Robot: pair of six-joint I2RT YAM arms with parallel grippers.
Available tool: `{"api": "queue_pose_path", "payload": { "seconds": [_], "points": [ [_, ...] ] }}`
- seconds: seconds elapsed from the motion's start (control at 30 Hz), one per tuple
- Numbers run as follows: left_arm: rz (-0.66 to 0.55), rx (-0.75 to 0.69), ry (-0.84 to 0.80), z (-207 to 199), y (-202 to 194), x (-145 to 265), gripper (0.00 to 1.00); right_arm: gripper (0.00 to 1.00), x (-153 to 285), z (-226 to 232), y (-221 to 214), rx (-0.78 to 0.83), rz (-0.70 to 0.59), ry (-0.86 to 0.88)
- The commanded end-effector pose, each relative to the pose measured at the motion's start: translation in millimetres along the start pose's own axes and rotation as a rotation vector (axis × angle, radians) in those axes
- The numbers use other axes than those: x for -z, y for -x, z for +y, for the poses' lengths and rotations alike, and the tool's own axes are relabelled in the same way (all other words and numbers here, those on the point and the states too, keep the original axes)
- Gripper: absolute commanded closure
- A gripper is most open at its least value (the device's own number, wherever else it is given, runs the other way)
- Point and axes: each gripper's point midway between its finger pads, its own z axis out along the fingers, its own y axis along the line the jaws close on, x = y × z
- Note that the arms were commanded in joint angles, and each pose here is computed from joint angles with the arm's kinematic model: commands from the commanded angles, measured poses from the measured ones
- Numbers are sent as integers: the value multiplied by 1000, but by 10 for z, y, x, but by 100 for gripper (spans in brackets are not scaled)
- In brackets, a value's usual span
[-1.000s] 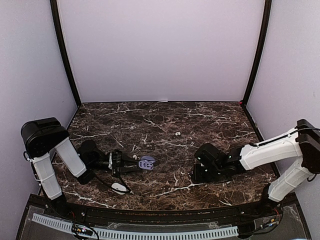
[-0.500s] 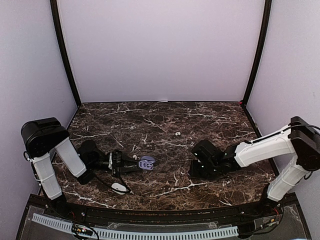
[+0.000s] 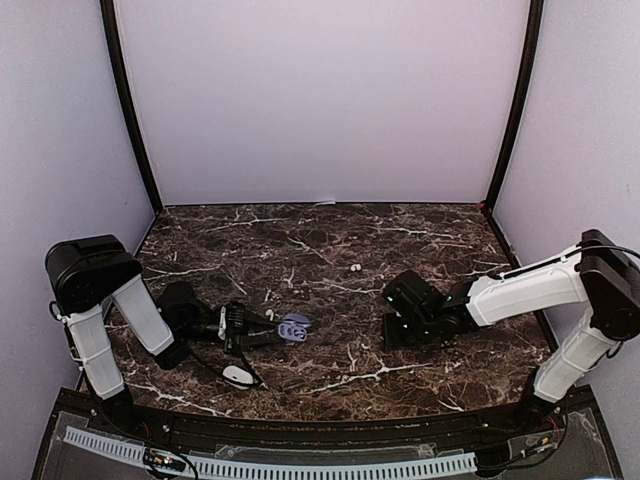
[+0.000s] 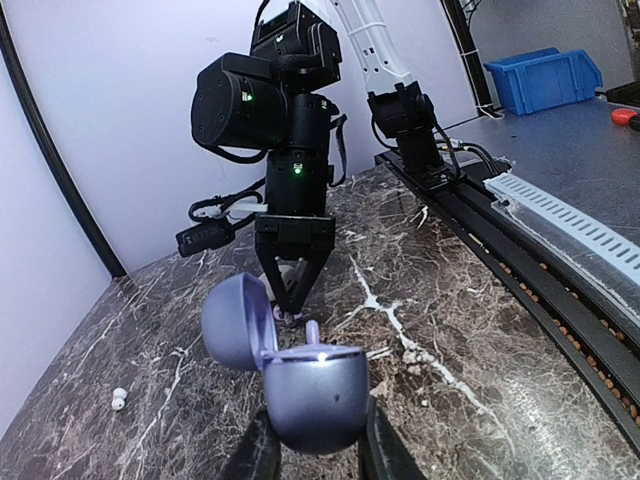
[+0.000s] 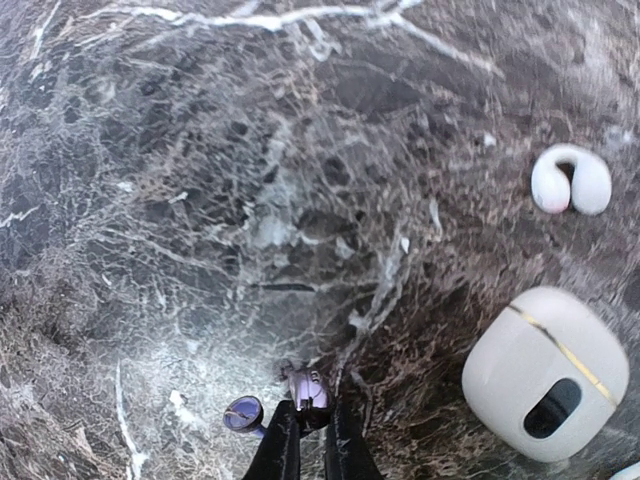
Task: Insert the wireless bluetooth earbuds into the charging case
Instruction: Pick up the left earbud from the center of the board, then insert the left earbud into the left side groove of the charging case.
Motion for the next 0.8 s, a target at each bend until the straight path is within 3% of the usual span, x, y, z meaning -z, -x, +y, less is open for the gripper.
{"api": "queue_pose_path", "payload": {
  "seconds": [0.0, 0.47, 0.77],
  "points": [
    [-67, -90, 24, 74, 199, 14, 96, 100, 132, 91, 253, 117, -80, 16],
    [-50, 25, 60, 216, 170, -32, 96, 100, 799, 782, 499, 544, -327, 198],
    [-56, 130, 89, 303, 227, -146, 98, 100, 1293, 1371, 655, 846, -546, 147]
  ]
}}
